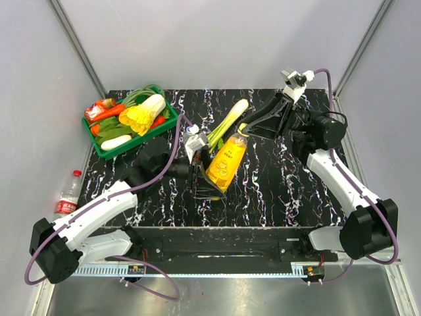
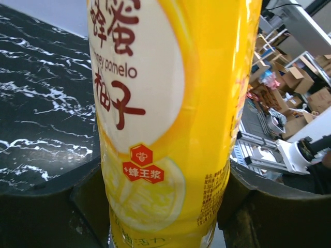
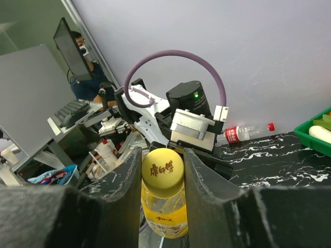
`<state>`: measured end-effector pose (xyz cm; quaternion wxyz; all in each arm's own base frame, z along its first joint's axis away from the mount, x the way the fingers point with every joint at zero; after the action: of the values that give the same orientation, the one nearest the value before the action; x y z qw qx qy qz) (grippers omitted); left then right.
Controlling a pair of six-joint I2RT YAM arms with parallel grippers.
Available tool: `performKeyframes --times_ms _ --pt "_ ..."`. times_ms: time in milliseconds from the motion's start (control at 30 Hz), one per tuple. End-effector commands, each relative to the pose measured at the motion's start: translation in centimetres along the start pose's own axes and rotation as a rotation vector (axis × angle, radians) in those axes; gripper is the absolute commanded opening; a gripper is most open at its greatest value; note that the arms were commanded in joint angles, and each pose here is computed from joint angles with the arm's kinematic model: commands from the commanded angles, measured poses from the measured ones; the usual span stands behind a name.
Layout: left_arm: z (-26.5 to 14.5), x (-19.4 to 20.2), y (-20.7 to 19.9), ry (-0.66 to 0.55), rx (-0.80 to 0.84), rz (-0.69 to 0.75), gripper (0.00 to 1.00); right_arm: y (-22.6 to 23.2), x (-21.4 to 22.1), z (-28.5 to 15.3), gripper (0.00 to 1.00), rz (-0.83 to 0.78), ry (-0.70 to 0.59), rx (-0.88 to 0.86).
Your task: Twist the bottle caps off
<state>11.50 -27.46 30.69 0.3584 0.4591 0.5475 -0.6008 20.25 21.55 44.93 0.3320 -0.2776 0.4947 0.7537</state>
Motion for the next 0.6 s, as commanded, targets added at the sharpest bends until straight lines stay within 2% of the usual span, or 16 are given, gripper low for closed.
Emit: performKeyframes --times_ms 0,233,333,433,500,567 --pt "-0.3 -2.0 -2.5 -0.037 0.166 0.113 0.03 3.3 -0.2 0.4 0.0 -0.213 0.053 -0.107" --pt "-0.4 -1.8 -2.8 -0.031 0.178 0.114 0.01 5.6 -0.4 0.6 0.0 -0.314 0.042 -0.139" --pt "-0.4 -1.9 -2.7 -0.038 0.161 0.113 0.01 5.4 -0.5 0.6 0.09 -0.292 0.027 -0.134" --pt "-0.4 -2.0 -2.3 -0.047 0.127 0.115 0.04 4.8 -0.5 0.5 0.44 -0.256 0.014 -0.119" --pt "-0.3 -1.8 -2.0 -0.04 0.112 0.112 0.06 4.5 -0.5 0.5 0.7 -0.236 0.003 -0.112" --pt "-0.3 -1.6 -1.8 -0.029 0.102 0.105 0.07 4.2 -0.8 0.4 0.84 -0.217 -0.021 -0.096"
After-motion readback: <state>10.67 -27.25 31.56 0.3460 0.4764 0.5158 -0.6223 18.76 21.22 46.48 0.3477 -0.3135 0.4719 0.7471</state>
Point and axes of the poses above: each gripper's point midway between its finger pads, its own z axis out along the fingers, its own y axis along the line the jaws close on, x = y × z, the point moved 4 cm from there along -z, back along the fingers, and after that the axes turned 13 degrees about z, right-handed, at the moved point
